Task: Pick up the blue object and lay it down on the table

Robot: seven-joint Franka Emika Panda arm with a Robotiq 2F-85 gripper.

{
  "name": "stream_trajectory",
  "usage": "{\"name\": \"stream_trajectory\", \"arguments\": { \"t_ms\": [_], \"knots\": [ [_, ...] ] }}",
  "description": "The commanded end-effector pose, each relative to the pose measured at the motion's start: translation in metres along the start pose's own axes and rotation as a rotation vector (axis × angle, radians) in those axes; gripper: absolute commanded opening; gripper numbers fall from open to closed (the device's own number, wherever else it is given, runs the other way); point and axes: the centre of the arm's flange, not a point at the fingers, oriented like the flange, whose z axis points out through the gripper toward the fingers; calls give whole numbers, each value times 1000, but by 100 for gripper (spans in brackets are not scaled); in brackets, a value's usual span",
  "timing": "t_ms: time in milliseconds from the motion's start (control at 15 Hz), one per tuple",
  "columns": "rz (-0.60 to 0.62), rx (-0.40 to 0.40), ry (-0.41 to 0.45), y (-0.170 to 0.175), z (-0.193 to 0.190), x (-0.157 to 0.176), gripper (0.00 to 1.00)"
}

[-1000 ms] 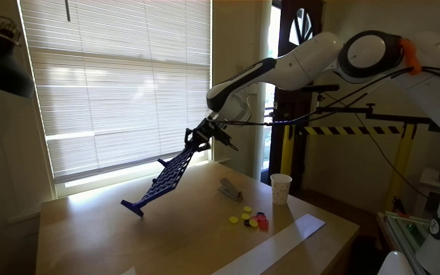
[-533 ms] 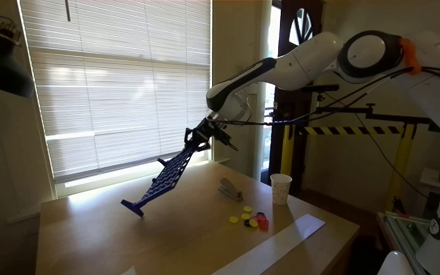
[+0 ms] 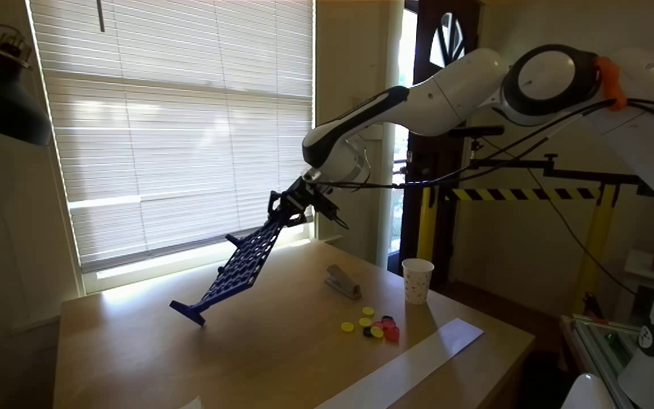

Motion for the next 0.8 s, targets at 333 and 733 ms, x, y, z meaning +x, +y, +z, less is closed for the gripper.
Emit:
{"name": "stream_trajectory", "arguments": {
  "t_ms": [333, 733],
  "knots": [
    [-36, -93, -53, 54, 26, -23, 5],
    [2, -134, -81, 74, 37, -24, 5]
  ]
}}
